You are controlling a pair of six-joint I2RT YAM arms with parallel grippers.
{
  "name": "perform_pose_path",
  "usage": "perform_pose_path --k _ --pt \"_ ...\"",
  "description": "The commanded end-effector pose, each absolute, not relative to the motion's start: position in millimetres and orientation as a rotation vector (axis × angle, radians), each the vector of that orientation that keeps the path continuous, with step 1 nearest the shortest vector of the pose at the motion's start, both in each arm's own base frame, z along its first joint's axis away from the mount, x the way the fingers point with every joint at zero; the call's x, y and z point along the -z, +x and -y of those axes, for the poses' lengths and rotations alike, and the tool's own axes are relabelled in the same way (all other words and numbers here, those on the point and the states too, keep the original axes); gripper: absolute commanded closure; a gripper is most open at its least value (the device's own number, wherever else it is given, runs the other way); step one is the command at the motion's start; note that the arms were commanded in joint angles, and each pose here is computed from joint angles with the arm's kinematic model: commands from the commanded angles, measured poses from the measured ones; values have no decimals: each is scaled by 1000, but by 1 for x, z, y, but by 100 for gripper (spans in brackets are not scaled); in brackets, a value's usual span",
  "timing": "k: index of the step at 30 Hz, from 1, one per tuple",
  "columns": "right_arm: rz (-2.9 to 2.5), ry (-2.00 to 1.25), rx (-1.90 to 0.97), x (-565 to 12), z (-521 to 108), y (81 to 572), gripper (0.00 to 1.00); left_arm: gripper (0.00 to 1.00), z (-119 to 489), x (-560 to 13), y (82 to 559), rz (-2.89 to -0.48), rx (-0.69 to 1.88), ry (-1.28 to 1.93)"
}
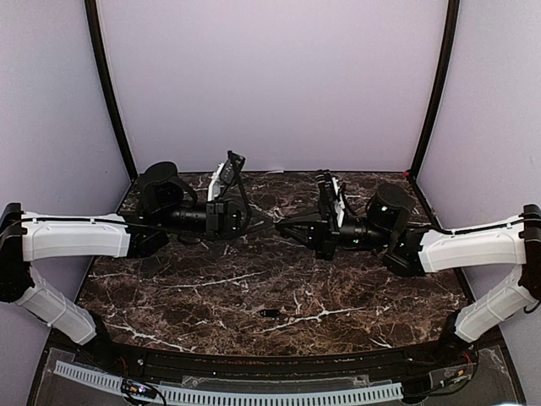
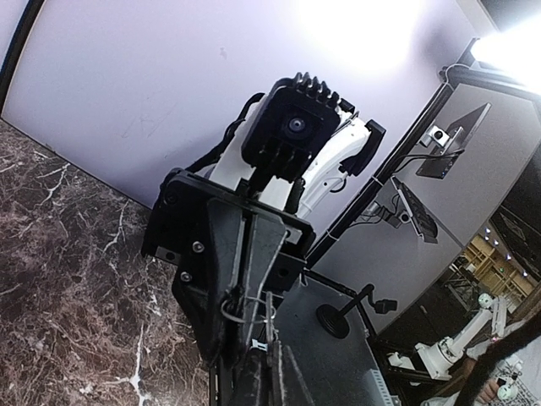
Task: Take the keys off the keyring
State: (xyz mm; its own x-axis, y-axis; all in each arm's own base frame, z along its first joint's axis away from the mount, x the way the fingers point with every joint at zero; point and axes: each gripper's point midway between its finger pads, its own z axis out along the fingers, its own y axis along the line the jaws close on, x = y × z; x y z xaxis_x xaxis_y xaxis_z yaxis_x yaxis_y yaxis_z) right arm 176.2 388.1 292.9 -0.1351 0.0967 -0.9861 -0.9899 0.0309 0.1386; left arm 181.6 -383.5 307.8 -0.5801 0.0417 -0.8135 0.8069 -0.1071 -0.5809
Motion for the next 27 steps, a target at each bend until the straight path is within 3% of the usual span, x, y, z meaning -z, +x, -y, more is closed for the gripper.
perform_pose_path --k 1,27 --pt "-1282 -974 -1321 -298 -387 187 100 100 377 -328 176 -1490 1726 952" --pt "-1513 -931 -1155 -290 -397 223 100 100 374 -304 200 -1626 1452 934"
